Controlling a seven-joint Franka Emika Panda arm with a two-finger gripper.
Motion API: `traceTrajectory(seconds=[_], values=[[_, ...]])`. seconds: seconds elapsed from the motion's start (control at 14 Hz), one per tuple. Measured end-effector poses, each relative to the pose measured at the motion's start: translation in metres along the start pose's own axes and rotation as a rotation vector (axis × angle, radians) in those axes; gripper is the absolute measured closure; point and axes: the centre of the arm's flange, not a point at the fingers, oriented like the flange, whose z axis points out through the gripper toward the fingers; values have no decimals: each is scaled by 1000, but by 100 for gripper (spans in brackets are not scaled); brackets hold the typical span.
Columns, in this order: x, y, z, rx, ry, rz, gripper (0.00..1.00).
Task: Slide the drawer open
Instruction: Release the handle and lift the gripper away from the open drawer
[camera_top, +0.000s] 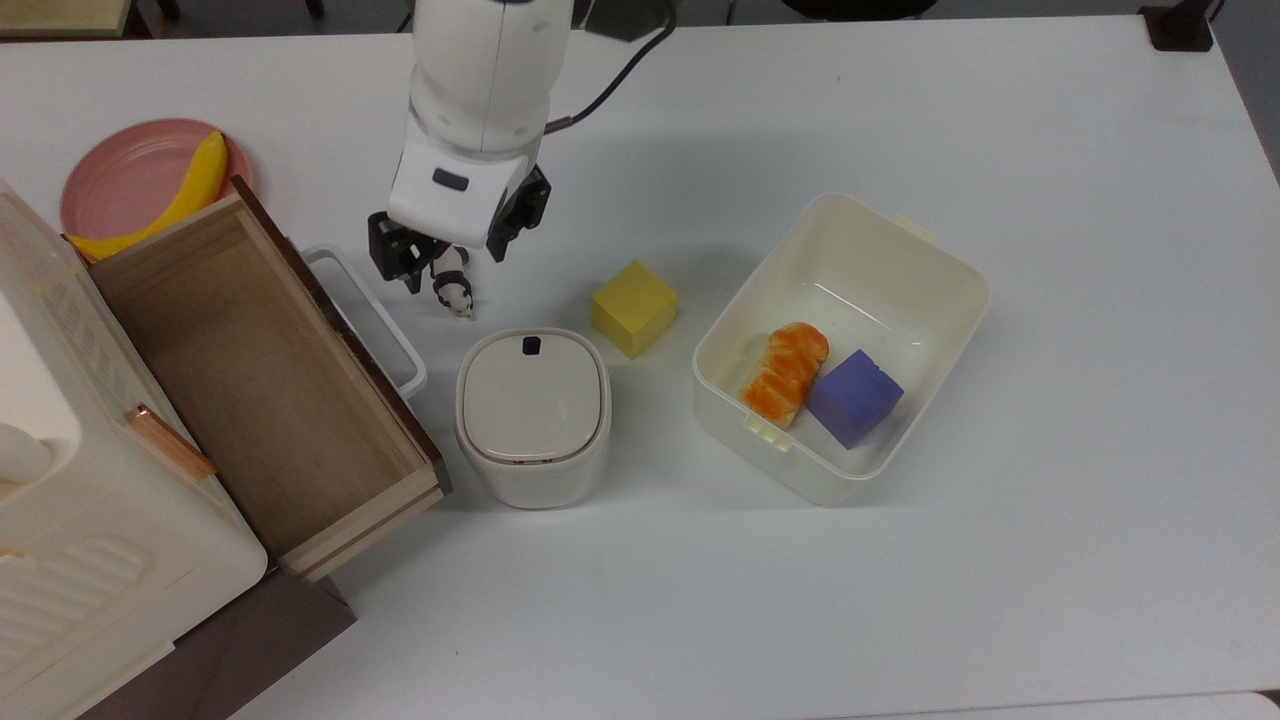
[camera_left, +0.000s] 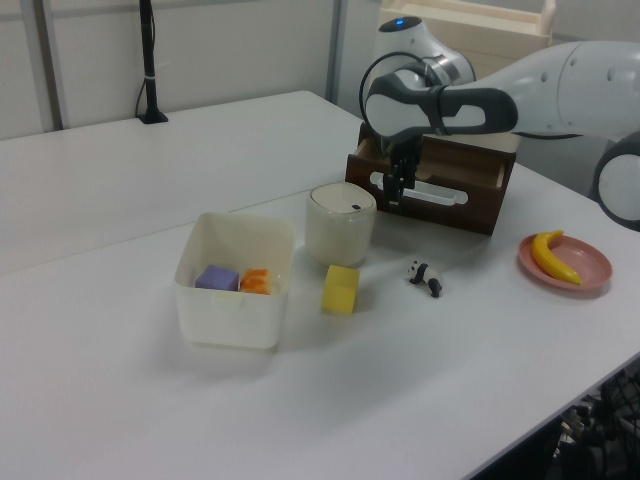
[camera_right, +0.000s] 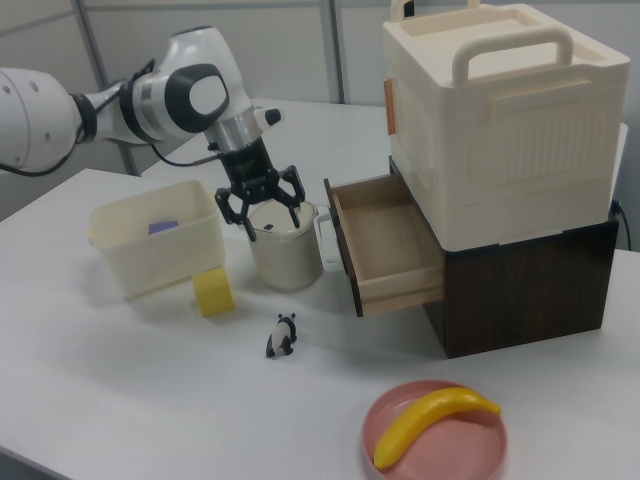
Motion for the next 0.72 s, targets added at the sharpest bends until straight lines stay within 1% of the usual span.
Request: traceTrajectory(seconds=[0.07, 0.14, 0.21, 0.29, 0.36, 0.43, 0.57, 0.64, 0.72], values=[[-4, -1, -13, 15, 15, 25, 13], [-12, -2, -29, 43, 32, 81, 8], [-20, -5, -47, 85, 50, 151, 0], [-30, -9, -65, 146, 55, 261, 0], [-38, -13, -78, 194, 46, 380, 0], [-42, -15, -84, 219, 32, 489, 0], [-42, -16, -84, 232, 12, 665, 0], [-41, -17, -82, 234, 2, 704, 0], [-38, -21, -80, 236, -5, 715, 0]])
